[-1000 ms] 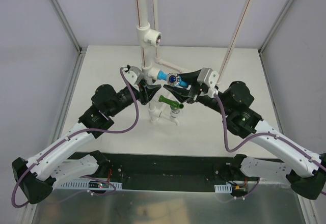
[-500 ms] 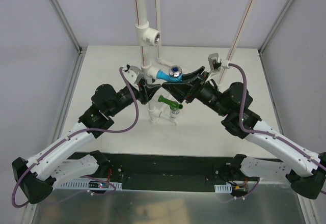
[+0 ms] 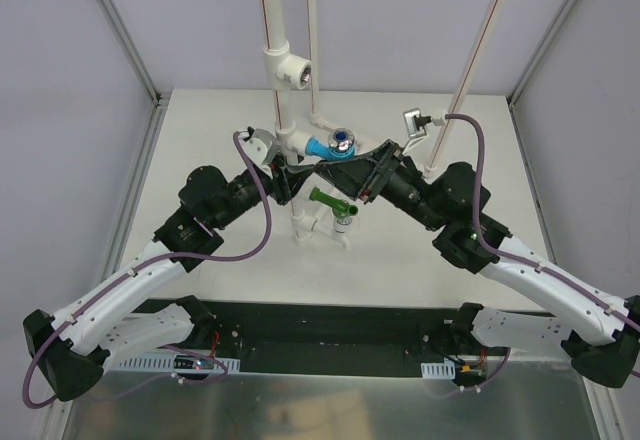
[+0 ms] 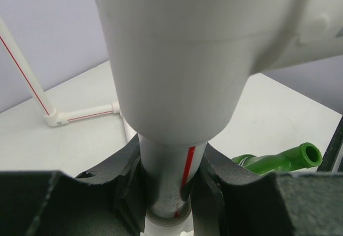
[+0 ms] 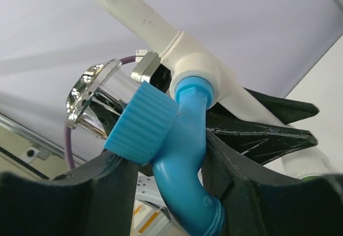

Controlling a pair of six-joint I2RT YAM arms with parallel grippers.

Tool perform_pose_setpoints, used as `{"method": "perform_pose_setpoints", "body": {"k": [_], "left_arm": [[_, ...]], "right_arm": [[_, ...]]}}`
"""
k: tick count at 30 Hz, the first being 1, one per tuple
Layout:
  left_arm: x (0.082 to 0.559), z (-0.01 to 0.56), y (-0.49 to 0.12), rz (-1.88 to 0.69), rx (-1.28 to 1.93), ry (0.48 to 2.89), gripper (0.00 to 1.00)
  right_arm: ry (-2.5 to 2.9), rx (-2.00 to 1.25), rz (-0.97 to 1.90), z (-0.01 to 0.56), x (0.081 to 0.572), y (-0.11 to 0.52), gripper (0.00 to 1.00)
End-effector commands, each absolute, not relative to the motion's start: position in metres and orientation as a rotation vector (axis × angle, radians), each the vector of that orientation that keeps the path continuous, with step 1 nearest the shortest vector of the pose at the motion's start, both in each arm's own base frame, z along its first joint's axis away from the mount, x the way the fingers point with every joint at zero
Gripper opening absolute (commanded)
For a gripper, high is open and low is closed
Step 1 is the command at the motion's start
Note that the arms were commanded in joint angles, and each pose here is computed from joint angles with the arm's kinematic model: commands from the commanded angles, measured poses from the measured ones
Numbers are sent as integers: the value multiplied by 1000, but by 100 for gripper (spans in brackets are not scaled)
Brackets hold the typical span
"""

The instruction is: Install the water faucets

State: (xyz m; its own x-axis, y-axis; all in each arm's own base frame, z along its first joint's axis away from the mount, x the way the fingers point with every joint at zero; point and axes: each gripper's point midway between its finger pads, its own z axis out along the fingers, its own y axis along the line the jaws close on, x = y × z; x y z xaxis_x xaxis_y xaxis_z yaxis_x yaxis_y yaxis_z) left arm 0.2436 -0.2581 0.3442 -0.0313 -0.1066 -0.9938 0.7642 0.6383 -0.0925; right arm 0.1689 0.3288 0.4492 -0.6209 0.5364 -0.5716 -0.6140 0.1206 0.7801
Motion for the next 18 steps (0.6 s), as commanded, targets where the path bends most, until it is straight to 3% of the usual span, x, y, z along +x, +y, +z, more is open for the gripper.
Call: {"method": "perform_pose_setpoints", "body": {"k": [1,3,5,11,18], "left_arm": [[238,340,-261,-859,517,1499,0],[237,342,-262,-865,519,1494,0],[238,342,-262,-867,517,1495,0],[237,344,-261,-866,515,1490,0],[237,344,-261,-862,517,1494,0]], "right_arm": [[1480,153,1495,460,200,295,53],[1428,14,1382,458,200,293,69],[1373,-114,1262,457,200,289,76],[1219,-427,997,454,199,289,78],[1081,-594,962,476,183,295,78]]}}
